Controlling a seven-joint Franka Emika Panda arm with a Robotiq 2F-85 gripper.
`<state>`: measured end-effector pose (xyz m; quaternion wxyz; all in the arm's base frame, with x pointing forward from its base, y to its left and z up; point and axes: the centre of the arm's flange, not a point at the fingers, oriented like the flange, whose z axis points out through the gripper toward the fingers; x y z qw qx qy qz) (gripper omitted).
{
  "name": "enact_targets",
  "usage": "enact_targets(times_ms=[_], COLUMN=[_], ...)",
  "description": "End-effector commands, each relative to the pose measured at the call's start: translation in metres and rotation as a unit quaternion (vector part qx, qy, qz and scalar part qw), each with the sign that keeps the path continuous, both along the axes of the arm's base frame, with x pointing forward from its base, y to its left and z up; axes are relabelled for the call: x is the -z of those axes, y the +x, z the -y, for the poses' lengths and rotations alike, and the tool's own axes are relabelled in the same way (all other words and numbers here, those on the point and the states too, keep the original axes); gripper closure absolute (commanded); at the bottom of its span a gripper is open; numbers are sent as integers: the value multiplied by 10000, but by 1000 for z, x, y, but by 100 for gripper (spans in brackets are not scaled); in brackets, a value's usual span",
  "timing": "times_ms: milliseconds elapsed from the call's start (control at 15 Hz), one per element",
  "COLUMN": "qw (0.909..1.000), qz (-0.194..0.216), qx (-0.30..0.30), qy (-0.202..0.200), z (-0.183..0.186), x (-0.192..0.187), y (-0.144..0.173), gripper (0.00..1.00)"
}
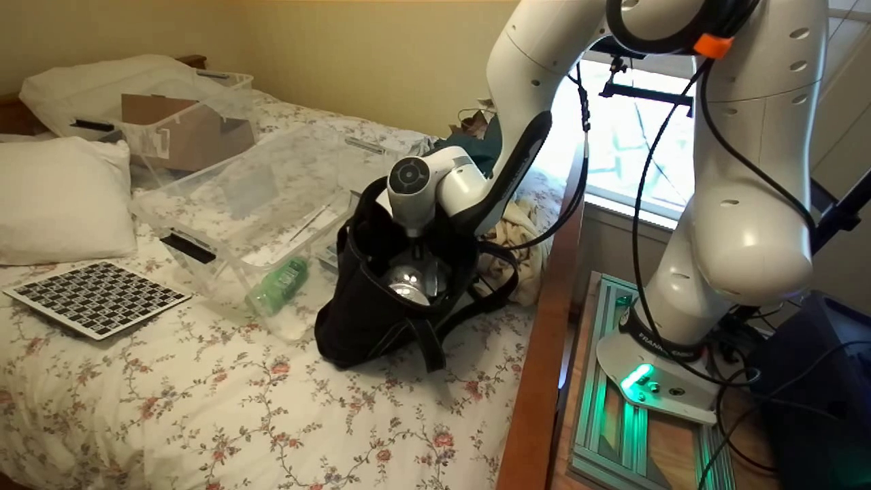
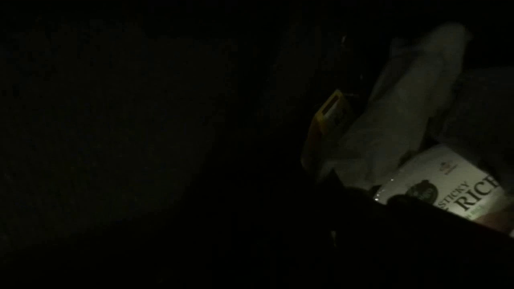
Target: Remove the white cloth from the black bag
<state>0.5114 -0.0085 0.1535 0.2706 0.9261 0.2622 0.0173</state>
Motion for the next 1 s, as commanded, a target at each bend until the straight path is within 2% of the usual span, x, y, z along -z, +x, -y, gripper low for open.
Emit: enact_targets(times_ms=[0, 533, 933], qw=[9987, 9877, 9827], qz=[162, 818, 1156], qx=[420, 1288, 1389], qy=[245, 348, 407], z=[1, 5, 11], x=[-21, -58, -90], y=[-30, -65, -88], gripper=[97, 98, 98])
